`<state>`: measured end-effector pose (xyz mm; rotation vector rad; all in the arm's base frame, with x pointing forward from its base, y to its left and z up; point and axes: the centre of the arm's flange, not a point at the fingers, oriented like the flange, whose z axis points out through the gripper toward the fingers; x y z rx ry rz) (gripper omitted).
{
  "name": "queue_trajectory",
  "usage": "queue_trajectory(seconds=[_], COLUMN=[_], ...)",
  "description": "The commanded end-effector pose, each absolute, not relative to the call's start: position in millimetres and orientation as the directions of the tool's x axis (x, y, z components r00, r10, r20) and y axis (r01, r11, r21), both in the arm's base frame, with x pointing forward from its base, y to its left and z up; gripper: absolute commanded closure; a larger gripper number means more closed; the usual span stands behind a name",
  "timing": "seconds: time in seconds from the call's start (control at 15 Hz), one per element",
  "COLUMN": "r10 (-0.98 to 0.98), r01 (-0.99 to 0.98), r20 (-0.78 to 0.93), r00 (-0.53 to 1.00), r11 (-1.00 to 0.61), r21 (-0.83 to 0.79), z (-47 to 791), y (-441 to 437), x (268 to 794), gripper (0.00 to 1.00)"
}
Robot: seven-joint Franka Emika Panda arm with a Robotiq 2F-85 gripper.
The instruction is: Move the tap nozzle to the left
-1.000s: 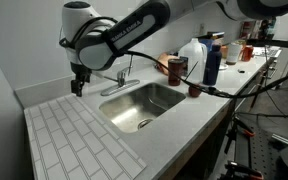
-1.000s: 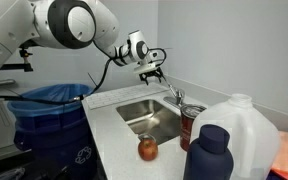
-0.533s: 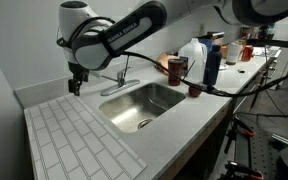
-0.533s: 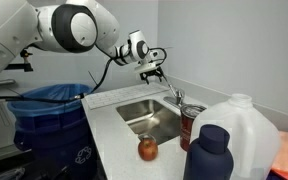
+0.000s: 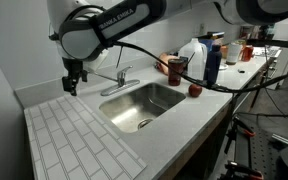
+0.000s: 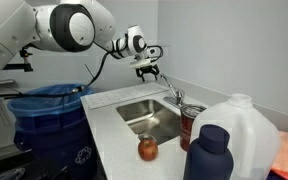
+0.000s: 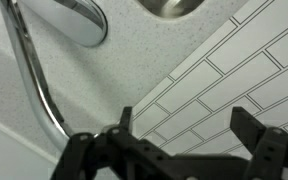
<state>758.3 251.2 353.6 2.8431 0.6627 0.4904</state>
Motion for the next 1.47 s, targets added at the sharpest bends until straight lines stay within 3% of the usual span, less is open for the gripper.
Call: queue_trajectory(seconds=[0.0, 0.4, 0.47, 1.4], r10=[0.408, 0.404, 0.411, 0.414], r01=[0.354, 0.337, 0.344, 0.287], r20=[0.266, 0.280, 0.289, 0.294], r00=[0.874, 0.871, 0.864, 0.861], r11=[-0.907, -0.905, -0.903, -0.874], r21=[0.227, 0.258, 0.256, 0.392], z=[364.1, 365.4, 398.4, 471.1], y=[258.9, 256.3, 253.0, 275.2], x=[765.5, 767.1, 698.2, 592.6], gripper=[0.00, 0.00, 0.00, 0.00])
